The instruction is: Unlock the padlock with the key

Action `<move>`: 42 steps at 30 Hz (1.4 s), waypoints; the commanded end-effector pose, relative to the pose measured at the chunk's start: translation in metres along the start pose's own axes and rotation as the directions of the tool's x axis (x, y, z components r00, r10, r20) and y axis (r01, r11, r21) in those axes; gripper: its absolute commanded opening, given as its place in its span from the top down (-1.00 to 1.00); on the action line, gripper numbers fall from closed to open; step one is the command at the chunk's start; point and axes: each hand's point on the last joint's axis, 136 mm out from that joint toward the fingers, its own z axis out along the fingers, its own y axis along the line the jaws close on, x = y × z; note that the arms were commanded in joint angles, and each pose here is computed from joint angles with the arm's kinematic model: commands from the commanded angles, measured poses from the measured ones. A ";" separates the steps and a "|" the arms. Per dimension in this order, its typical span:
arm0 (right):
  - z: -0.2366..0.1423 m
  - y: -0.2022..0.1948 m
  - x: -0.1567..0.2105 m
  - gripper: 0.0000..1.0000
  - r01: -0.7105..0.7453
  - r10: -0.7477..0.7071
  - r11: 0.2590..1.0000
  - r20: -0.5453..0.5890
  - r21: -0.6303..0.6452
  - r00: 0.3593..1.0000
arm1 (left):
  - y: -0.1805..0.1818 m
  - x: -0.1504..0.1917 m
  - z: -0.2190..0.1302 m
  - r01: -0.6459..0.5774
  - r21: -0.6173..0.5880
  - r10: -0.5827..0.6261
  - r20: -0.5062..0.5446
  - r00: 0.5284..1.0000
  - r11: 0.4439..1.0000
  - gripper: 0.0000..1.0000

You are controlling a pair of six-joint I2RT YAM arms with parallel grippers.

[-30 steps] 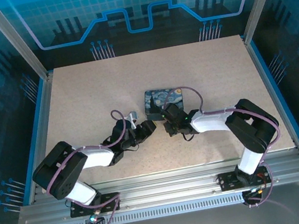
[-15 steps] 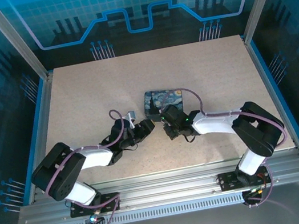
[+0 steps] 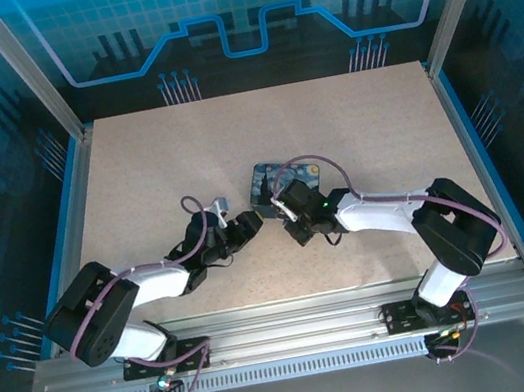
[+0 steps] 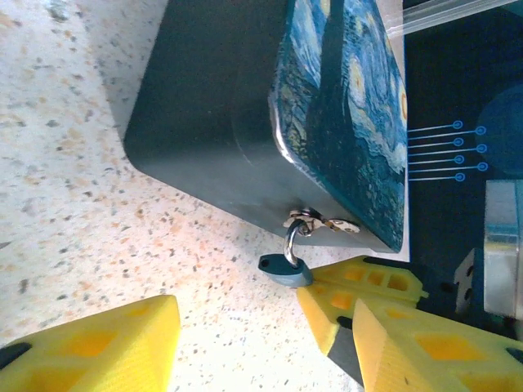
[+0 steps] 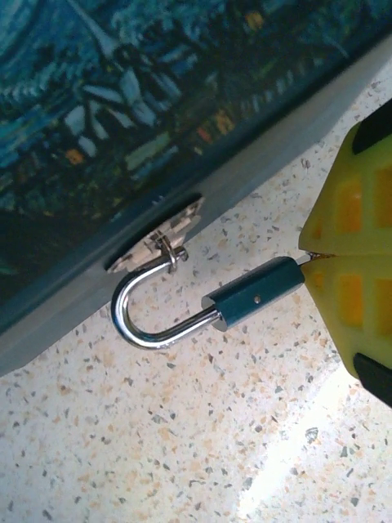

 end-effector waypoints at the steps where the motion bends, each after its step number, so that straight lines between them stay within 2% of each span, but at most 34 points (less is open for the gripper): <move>1: -0.007 0.009 -0.003 1.00 0.107 -0.107 0.994 -0.011 -0.001 0.994 | 0.006 0.000 -0.008 -0.029 -0.016 0.029 0.007 1.000 0.999 -0.18; 9: -0.006 0.008 -0.005 1.00 0.160 -0.159 0.986 -0.016 0.036 0.987 | 0.004 -0.002 -0.012 -0.051 -0.027 0.051 0.005 0.999 0.998 -0.24; 23: -0.010 0.012 -0.010 1.00 0.171 -0.171 0.985 0.037 0.020 0.985 | 0.007 0.003 -0.017 -0.052 -0.073 0.049 -0.036 0.998 0.996 -0.29; 35: -0.013 0.024 -0.021 1.00 0.204 -0.203 0.979 0.084 -0.001 0.976 | 0.006 0.003 -0.024 -0.068 -0.086 0.065 -0.032 0.997 0.994 -0.30; 42: -0.016 0.018 -0.014 1.00 0.222 -0.224 0.975 0.081 0.025 0.971 | 0.005 0.003 -0.027 -0.078 -0.094 0.075 -0.037 0.997 0.993 -0.32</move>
